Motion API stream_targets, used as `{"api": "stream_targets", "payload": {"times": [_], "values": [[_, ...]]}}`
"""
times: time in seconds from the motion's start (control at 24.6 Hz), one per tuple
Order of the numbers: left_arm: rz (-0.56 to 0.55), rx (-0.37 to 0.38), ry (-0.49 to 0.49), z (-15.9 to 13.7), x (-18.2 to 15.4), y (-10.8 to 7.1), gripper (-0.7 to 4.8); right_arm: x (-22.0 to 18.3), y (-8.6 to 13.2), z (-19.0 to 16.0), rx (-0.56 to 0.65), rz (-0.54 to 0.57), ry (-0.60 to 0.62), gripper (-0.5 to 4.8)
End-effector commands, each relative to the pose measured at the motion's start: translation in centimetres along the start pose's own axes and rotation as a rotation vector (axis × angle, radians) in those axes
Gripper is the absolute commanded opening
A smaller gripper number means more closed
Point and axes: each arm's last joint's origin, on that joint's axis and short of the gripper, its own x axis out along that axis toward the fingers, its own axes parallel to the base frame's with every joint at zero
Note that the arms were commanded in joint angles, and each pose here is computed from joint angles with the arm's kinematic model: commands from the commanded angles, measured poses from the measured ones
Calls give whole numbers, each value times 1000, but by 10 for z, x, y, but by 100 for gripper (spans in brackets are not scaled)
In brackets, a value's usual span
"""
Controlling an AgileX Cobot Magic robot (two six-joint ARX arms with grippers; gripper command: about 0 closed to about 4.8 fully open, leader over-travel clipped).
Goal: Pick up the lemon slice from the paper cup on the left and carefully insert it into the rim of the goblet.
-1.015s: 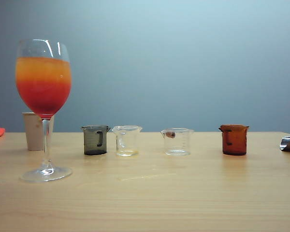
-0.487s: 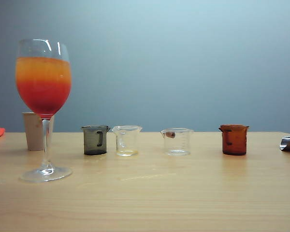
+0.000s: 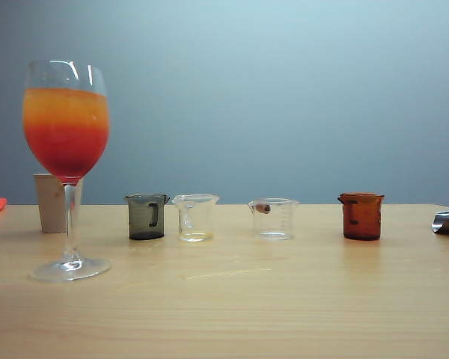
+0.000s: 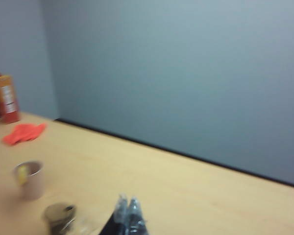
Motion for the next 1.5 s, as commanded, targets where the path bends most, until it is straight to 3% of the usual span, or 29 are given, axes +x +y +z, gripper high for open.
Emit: {"api": "stream_targets", "payload": {"times": [0.04, 0.12, 0.37, 0.49, 0.77, 1.06, 1.26, 1.42, 1.5], "values": [[-21, -13, 32, -1, 9, -5, -4, 4, 14, -8, 16, 47, 96, -3], [-24, -11, 52, -3, 17, -8, -4, 9, 28, -15, 15, 155, 161, -3], [-53, -24, 101, -5, 34, -20, -4, 19, 55, -20, 2, 263, 198, -3], [-55, -32, 150, -4, 43, -26, -4, 21, 60, -20, 2, 283, 189, -2], [70, 22, 366, 4, 77, -43, -4, 24, 63, -21, 1, 300, 197, -2], [78, 33, 443, 0, 104, -54, -4, 25, 64, -21, 1, 301, 196, -2], [9, 20, 527, -11, 125, -60, -3, 25, 64, -21, 1, 301, 196, -2], [-15, 33, 552, -18, 137, -61, 210, 25, 64, -21, 1, 301, 196, -2], [-18, 42, 548, -19, 138, -61, 223, 25, 64, -21, 1, 301, 196, -2]]}}
